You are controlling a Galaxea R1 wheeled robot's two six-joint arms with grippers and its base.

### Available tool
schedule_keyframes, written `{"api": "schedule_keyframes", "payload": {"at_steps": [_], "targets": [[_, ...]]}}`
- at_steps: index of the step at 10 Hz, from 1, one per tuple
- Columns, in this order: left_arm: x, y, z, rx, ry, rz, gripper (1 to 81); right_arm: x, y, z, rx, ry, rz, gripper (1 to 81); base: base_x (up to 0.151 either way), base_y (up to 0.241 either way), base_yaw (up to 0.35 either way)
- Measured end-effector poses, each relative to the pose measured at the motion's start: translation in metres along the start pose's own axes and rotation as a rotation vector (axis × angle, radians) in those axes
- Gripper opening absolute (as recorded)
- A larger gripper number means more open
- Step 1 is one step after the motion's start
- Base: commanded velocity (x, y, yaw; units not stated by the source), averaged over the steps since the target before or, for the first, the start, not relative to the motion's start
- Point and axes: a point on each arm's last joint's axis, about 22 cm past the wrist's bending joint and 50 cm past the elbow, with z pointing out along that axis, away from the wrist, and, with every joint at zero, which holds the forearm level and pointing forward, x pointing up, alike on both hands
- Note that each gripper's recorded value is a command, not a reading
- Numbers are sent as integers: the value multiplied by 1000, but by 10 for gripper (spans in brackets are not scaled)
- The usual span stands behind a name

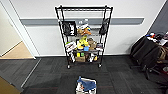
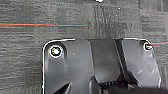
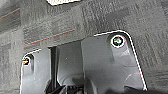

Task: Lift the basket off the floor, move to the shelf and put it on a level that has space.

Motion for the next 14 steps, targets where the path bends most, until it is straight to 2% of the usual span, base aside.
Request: {"api": "schedule_keyframes", "payload": {"at_steps": [4,14], "targets": [[36,0,1,0,37,12,811,41,-5,3,7,44,-14,811,135,0,0],[32,0,1,1,30,6,811,43,-2,2,4,46,-15,811,137,0,0]]}}
